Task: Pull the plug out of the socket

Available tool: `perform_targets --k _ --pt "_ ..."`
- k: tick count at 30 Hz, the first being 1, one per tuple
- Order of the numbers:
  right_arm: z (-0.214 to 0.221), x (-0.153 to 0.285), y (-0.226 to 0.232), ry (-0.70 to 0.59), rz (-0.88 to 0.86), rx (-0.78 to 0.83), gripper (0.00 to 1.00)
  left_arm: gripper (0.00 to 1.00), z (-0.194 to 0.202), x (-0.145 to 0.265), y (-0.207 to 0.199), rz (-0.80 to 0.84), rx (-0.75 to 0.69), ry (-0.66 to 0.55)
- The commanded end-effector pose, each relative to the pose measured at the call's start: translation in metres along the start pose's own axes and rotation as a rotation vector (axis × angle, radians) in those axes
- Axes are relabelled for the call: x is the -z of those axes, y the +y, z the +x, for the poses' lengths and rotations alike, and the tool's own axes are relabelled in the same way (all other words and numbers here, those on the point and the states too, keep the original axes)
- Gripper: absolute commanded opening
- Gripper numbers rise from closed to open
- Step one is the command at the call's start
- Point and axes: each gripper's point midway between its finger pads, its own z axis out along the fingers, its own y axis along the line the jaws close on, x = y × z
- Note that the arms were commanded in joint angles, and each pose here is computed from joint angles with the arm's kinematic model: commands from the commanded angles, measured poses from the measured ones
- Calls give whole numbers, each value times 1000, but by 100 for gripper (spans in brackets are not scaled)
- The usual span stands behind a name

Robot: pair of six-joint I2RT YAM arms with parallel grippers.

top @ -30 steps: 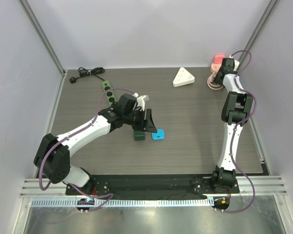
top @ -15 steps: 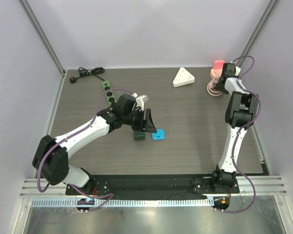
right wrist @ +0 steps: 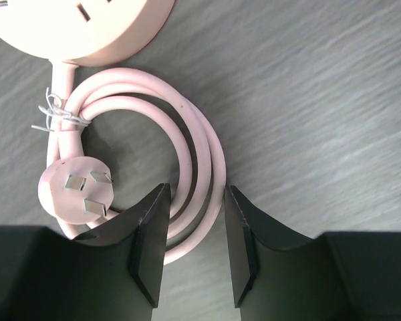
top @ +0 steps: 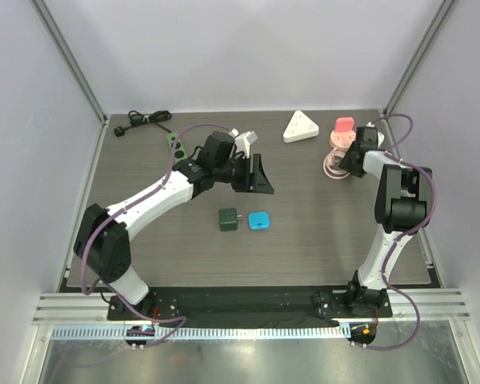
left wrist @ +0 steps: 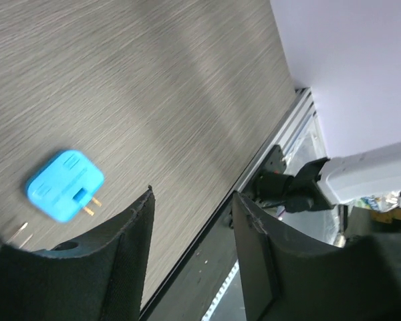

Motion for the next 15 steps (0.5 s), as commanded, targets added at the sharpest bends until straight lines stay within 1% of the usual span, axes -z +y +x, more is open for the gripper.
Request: perform_targets --k 1,4,5,8,11,12,15 --pt "34 15 10 106 -79 1 44 50 -15 -21 -16 86 30 -12" --pt "45 29 22 116 -116 13 44 48 -23 -37 -19 104 52 -13" --pt "56 30 18 136 -108 14 44 48 -29 -40 -23 113 48 -25" --pt "61 36 10 131 -82 5 44 48 -39 -52 -25 112 37 -41" --pt "59 44 9 122 -81 5 44 47 -49 -60 -27 106 23 -62" --pt "57 47 10 114 -86 3 44 44 -51 -61 -27 99 24 -69" --pt "36 61 17 60 -118 -11 45 39 -58 -68 -28 84 8 -90"
